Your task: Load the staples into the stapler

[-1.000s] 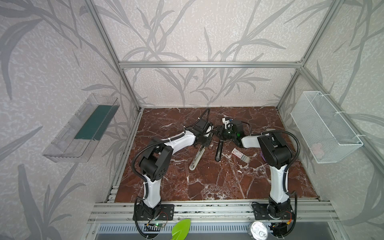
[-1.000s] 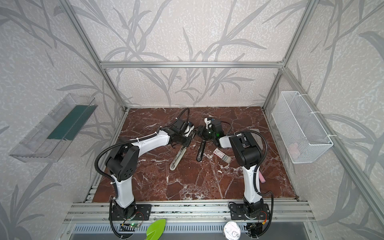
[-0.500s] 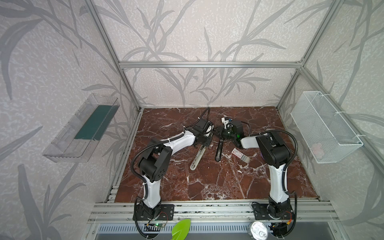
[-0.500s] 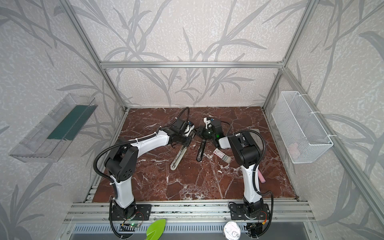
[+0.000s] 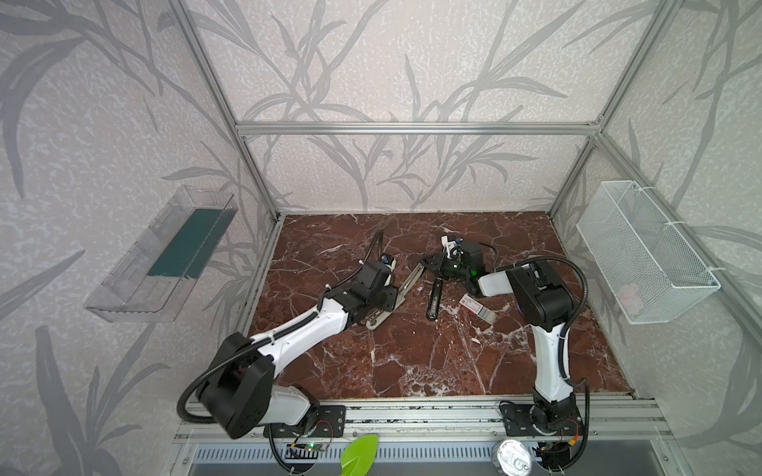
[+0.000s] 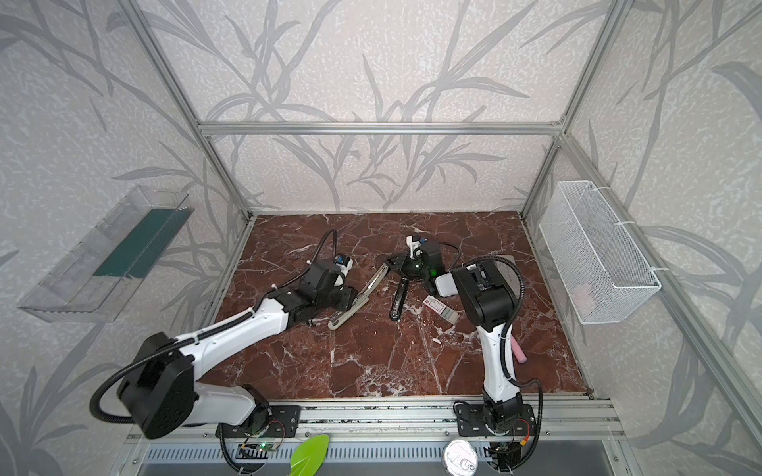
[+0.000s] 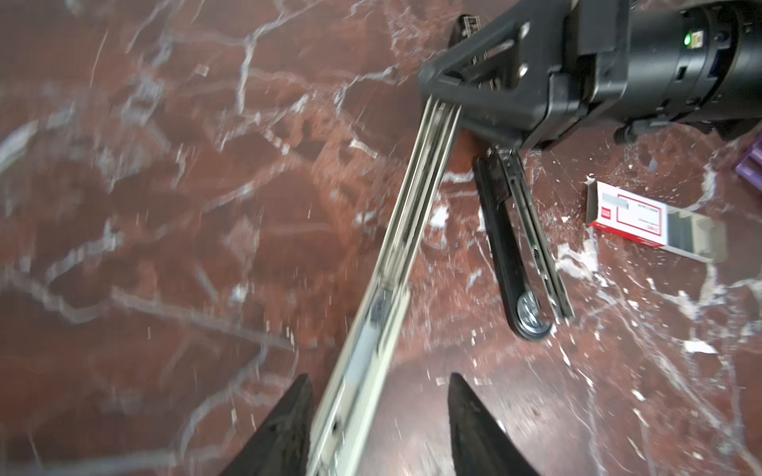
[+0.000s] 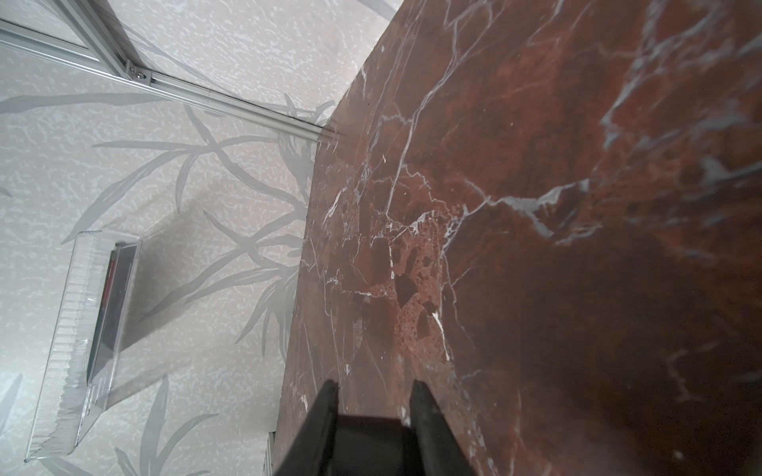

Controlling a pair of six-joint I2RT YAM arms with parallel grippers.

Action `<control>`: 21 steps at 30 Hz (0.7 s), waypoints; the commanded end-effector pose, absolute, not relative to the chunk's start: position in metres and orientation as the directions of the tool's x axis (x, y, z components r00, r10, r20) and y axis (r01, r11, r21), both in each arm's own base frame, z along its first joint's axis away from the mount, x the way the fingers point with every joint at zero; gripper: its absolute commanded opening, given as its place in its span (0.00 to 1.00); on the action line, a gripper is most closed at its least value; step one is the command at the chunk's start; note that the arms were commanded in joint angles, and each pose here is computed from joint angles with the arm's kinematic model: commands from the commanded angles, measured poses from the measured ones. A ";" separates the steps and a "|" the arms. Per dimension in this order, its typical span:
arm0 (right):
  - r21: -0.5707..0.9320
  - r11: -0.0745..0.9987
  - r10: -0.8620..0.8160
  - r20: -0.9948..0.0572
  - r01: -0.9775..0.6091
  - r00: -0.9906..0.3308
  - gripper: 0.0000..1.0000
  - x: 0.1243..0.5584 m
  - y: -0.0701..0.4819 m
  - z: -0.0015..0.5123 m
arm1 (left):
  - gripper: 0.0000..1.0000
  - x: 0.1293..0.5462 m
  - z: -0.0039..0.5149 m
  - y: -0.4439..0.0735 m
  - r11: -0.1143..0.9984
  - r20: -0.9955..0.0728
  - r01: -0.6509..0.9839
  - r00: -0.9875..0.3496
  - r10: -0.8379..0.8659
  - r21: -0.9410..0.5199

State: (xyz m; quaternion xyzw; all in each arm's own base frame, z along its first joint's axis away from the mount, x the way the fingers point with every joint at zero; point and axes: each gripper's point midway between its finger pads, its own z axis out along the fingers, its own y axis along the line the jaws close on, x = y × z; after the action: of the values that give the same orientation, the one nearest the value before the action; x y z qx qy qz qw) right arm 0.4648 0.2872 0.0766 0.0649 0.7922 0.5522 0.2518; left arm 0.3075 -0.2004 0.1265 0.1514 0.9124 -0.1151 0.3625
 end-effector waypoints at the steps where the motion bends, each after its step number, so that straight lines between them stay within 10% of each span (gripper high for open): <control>1: 0.896 0.350 0.368 -0.400 -0.273 -0.839 0.22 0.472 0.289 0.105 | 0.56 0.302 0.132 -0.182 0.959 -0.735 0.253 -0.673 0.083 -0.124; 21: 0.871 0.313 0.291 -0.468 -0.380 -0.834 0.21 0.480 0.298 0.130 | 0.58 0.271 0.074 -0.159 0.953 -0.781 0.245 -0.625 0.015 -0.177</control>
State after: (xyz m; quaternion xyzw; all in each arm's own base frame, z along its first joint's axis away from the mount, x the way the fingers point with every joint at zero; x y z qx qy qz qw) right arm 0.4775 0.2952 0.1132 -0.0116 0.7713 0.5703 0.2824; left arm 0.2635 -0.1562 0.0721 0.0646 0.9018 -0.1361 0.4050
